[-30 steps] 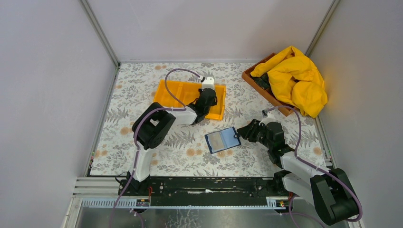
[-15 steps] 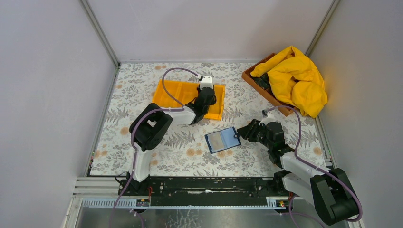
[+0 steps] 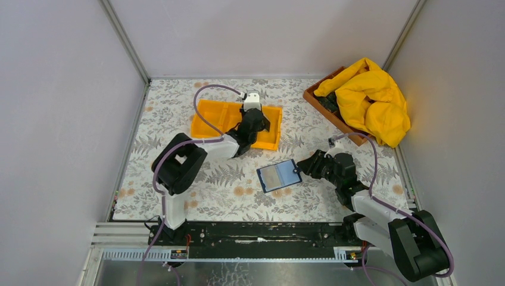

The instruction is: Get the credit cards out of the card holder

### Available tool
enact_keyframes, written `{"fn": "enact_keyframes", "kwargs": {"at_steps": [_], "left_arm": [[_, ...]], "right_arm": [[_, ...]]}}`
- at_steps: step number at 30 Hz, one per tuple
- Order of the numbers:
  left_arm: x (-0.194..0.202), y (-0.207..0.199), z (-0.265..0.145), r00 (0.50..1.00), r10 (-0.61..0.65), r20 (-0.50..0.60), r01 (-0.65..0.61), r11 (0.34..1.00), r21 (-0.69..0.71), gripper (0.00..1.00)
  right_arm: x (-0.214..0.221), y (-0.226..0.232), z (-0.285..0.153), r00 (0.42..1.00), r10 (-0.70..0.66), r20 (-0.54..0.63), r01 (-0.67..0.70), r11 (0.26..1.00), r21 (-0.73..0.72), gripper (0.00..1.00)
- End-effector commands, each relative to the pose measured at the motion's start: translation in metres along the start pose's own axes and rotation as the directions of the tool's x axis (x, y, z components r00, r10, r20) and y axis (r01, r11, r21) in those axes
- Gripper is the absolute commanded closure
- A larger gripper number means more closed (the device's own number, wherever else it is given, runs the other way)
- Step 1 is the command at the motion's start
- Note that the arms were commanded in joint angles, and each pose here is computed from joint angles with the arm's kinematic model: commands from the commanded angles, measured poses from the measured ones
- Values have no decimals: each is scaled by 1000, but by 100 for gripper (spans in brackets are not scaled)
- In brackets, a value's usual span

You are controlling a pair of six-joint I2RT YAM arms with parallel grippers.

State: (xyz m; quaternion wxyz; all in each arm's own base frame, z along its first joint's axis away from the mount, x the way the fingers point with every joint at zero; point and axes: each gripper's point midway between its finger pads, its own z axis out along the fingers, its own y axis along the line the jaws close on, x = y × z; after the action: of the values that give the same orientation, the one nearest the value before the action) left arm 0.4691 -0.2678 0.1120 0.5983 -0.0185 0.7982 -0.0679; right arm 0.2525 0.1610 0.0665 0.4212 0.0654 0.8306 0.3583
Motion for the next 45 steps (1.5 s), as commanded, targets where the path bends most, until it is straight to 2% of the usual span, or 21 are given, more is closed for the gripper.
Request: {"fn": "enact_keyframes", "kwargs": {"at_steps": [1,6,11,12,14,15,18,21,22,23,27,28,29,31,32,33,36,41,45], "left_arm": [[-42,20,-11,993,-37,112,45,997,-68,65],[-52,24,-36,989,-83,120,89,995,-53,65],[-31,-8,-94,994,0,109,1,1000,-5,67],[-24,-16,-106,995,6,97,-8,1000,14,67],[-5,-30,-129,999,-11,50,8,997,74,68],[6,-35,-139,999,-36,9,35,993,116,69],[41,-49,-173,980,-125,-155,167,938,303,71],[67,-49,-204,953,-136,-272,242,882,404,82],[72,-44,-210,948,-129,-291,246,878,411,93],[76,-39,-215,948,-109,-298,232,878,418,100],[84,-20,-216,949,-17,-314,137,921,366,100],[82,-17,-213,948,-8,-317,122,932,341,97],[79,-15,-209,949,-6,-315,110,943,313,85],[75,-4,-198,953,-36,-302,104,971,213,35],[74,0,-191,952,-41,-302,101,978,183,23],[75,3,-185,949,-44,-313,99,982,160,16],[77,11,-173,934,-106,-340,154,981,118,10],[77,9,-173,893,-271,-360,367,901,233,0],[76,27,-172,905,-259,-338,340,917,206,0]], "right_arm": [[-11,9,2,999,-23,30,23,999,-32,60],[-11,10,3,999,-26,26,27,999,-39,60],[-9,20,4,998,-59,-13,57,995,-84,57],[-8,20,5,998,-61,-22,59,995,-85,61],[-5,22,7,997,-62,-44,58,993,-99,88],[-3,23,8,996,-64,-58,58,993,-105,98],[10,30,13,989,-89,-115,75,989,-128,100],[17,34,16,980,-145,-139,128,984,-120,100],[18,36,17,976,-164,-141,148,982,-117,100],[18,38,18,974,-179,-140,164,980,-116,100],[26,45,22,957,-243,-157,227,967,-114,100],[29,48,23,952,-258,-167,240,963,-120,99],[34,52,25,943,-279,-180,258,957,-133,98],[44,60,26,923,-325,-207,296,942,-161,96],[47,66,26,909,-360,-211,327,928,-177,96],[51,71,25,891,-397,-221,363,914,-179,95],[63,79,17,854,-446,-269,412,894,-175,94],[87,63,9,843,-413,-343,383,911,-155,94],[103,46,12,833,-393,-390,374,919,-127,94]]}}
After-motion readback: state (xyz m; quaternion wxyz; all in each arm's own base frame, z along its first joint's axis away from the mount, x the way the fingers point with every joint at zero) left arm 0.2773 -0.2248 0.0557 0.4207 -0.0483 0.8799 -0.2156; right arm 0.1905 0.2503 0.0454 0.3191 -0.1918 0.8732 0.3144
